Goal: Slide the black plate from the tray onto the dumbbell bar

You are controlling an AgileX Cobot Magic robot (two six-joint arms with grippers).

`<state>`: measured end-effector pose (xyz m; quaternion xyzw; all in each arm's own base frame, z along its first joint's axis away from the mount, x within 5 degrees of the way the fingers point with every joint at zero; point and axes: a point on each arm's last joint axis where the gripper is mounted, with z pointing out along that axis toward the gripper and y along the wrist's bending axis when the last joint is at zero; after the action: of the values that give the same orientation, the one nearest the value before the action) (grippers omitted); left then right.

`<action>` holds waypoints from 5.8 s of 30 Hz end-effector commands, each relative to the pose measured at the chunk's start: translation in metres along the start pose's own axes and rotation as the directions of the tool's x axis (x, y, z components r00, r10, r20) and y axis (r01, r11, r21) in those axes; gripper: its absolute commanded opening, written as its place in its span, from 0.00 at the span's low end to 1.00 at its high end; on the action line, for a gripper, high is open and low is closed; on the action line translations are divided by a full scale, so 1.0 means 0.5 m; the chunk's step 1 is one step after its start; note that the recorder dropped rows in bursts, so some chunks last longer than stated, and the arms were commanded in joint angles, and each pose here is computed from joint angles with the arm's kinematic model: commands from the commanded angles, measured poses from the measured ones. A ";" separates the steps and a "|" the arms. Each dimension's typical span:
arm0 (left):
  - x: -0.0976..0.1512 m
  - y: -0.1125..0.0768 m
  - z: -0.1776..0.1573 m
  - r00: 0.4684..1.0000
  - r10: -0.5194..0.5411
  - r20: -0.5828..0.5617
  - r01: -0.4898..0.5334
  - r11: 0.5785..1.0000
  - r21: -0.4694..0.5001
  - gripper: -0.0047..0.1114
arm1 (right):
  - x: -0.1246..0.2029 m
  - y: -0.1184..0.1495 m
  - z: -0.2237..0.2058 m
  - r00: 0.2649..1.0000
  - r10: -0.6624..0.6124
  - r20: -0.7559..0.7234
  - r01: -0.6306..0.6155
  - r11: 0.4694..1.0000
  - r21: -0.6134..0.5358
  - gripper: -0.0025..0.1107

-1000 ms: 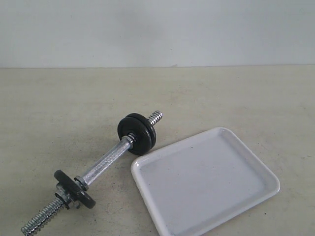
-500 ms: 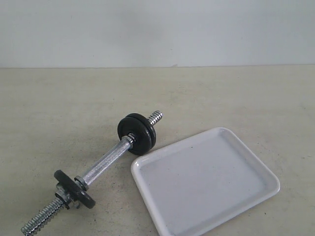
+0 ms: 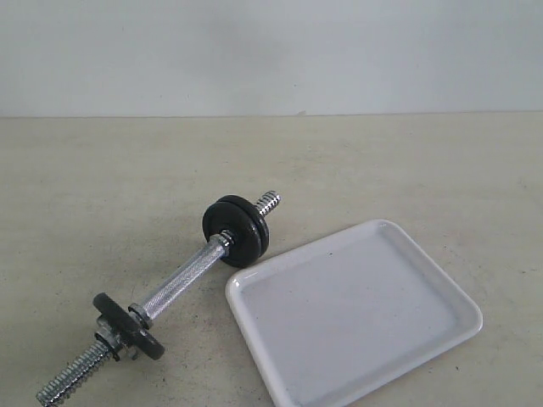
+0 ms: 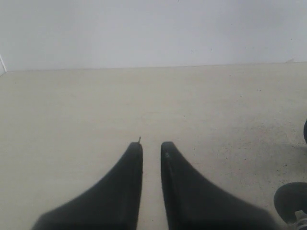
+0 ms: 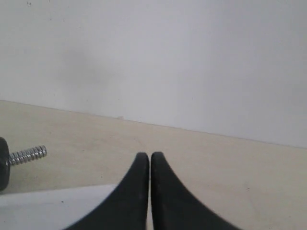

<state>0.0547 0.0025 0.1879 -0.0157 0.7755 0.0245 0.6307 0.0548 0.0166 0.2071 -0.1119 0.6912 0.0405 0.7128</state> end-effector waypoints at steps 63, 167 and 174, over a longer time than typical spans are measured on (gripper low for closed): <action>0.002 -0.002 0.000 1.000 -0.005 -0.001 0.005 1.000 0.012 0.16 | 0.052 -0.021 -0.010 0.958 0.071 -0.280 -0.036 0.991 0.129 0.02; 0.002 -0.002 0.000 1.000 -0.005 -0.001 0.005 1.000 0.012 0.16 | 0.053 -0.025 -0.011 0.949 0.159 -0.271 -0.107 0.974 0.199 0.02; 0.002 -0.002 0.000 1.000 -0.005 -0.001 0.005 1.000 0.012 0.16 | 0.053 -0.025 -0.011 0.949 0.159 -0.271 -0.107 0.974 0.199 0.02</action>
<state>0.0547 0.0025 0.1879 -0.0157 0.7755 0.0245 0.6307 0.0534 0.0008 0.1806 -0.0060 0.7969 0.0099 0.6040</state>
